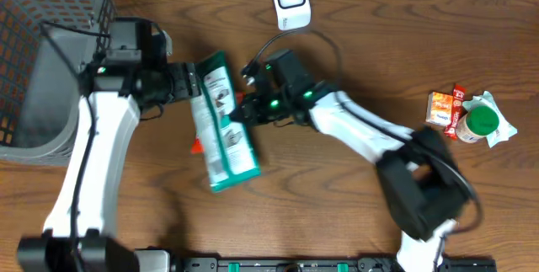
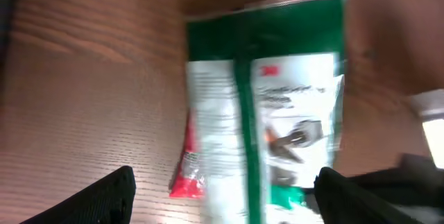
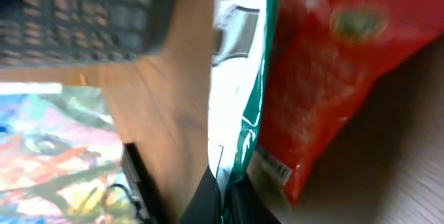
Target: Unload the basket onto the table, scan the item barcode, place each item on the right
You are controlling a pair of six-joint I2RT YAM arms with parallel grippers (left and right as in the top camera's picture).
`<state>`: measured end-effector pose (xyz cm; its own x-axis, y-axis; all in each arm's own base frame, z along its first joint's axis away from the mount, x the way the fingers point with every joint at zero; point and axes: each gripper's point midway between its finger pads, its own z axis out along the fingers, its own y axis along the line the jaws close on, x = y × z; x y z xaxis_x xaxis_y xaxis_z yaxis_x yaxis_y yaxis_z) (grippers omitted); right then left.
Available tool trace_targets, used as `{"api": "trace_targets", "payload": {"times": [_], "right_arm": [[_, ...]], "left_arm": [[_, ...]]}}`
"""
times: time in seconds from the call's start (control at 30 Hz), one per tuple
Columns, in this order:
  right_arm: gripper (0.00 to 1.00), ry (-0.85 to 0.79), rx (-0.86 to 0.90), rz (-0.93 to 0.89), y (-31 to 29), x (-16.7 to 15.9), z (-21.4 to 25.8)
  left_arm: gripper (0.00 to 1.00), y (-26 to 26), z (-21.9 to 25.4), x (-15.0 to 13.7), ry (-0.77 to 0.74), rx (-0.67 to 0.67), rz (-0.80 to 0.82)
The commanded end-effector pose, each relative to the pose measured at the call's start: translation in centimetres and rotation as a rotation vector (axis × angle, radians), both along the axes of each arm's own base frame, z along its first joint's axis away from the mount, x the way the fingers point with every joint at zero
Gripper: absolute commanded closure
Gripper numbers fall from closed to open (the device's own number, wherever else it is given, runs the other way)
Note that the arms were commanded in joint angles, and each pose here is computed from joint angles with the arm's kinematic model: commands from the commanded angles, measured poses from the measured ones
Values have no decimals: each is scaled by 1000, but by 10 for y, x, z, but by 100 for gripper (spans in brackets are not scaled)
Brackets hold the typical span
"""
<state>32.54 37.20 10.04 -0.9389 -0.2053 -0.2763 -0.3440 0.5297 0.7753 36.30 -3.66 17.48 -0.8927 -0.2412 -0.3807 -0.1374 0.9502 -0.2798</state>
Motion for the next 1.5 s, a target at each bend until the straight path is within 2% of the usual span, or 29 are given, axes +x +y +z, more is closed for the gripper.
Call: {"api": "trace_targets", "payload": {"times": [0.0,0.23,0.5,0.6,0.73,0.87,1.13,1.33,1.47], "right_arm": [[99,-23,-43,-14,-50,5,28],[99,131,-207,-50,-136,-6,0],[99,237,-315,-142,-190,-20,-44],[99,257,-343,-152,-198,-30,-62],[99,263,-349,-152,-201,-40,-80],[99,266,-354,-153,-204,-48,-91],[98,266,-383,-160,-209,-53,-100],[85,268,-385,-160,-209,-54,-100],[85,280,-387,-165,-210,-55,-100]], "left_arm": [[17,0,20,-8,-27,-29,53],[17,-12,11,-16,26,-51,28],[24,-65,-19,-19,115,-63,-117],[31,-88,-37,-23,165,-53,-181],[47,-113,-66,-30,240,-34,-250],[59,-132,-94,-37,312,-16,-300],[60,-152,-131,-54,418,21,-363],[60,-165,-148,-64,452,40,-405],[63,-173,-155,-69,465,50,-428]]}}
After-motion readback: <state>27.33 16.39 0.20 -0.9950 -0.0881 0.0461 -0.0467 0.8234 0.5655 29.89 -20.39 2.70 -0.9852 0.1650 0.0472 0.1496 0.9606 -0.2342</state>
